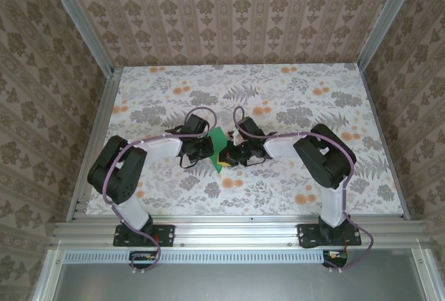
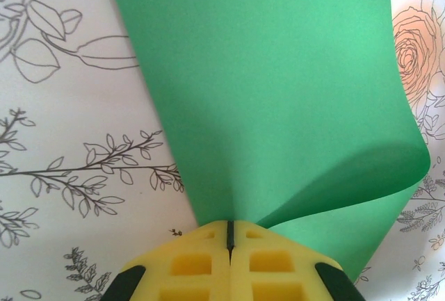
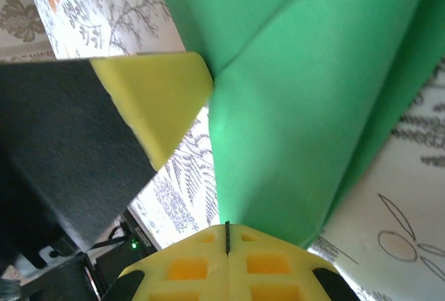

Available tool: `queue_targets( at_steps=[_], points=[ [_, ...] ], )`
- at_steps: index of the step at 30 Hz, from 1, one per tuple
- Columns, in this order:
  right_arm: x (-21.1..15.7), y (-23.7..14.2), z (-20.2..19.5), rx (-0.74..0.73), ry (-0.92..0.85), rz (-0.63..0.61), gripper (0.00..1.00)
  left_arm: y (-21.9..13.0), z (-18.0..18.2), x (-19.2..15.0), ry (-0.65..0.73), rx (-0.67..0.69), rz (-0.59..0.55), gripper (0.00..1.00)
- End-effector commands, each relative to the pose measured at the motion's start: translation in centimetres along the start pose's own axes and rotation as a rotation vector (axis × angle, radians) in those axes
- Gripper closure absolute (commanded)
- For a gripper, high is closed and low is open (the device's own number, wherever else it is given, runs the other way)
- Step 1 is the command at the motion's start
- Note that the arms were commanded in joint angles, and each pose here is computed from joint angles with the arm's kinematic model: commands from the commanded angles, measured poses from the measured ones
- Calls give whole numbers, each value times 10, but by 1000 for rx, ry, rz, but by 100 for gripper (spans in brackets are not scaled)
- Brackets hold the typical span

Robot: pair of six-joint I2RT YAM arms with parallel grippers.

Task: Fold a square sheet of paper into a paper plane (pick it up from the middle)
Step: Third fold the triangle at the center of the table.

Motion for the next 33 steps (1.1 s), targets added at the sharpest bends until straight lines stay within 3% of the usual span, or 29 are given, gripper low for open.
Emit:
queue_targets(
  at_steps=[1,6,25,33],
  points=[
    [-9,-3,6,49,-2,43,98,13,26,-26,-27,110,84,100],
    [-12,4,4,87,9,76,97,14,26,-27,-26,113,85,100],
    [-18,17,-32,-26,42,104,96,14,26,-28,-30,138,77,100],
    [-16,12,-14,45,-1,95,93,13,27,-27,-32,150,70,100]
  ],
)
Point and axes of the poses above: each hand's point on the last joint's axis, 136 mm out from that joint toward the fingers, its own y axis out along the fingers, its own z axis along the line the jaws close on, x = y × z, the point moved 4 cm from there along -y, back along the fingers, and after that the axes turned 4 degrees about y, right-handed, at the moved point
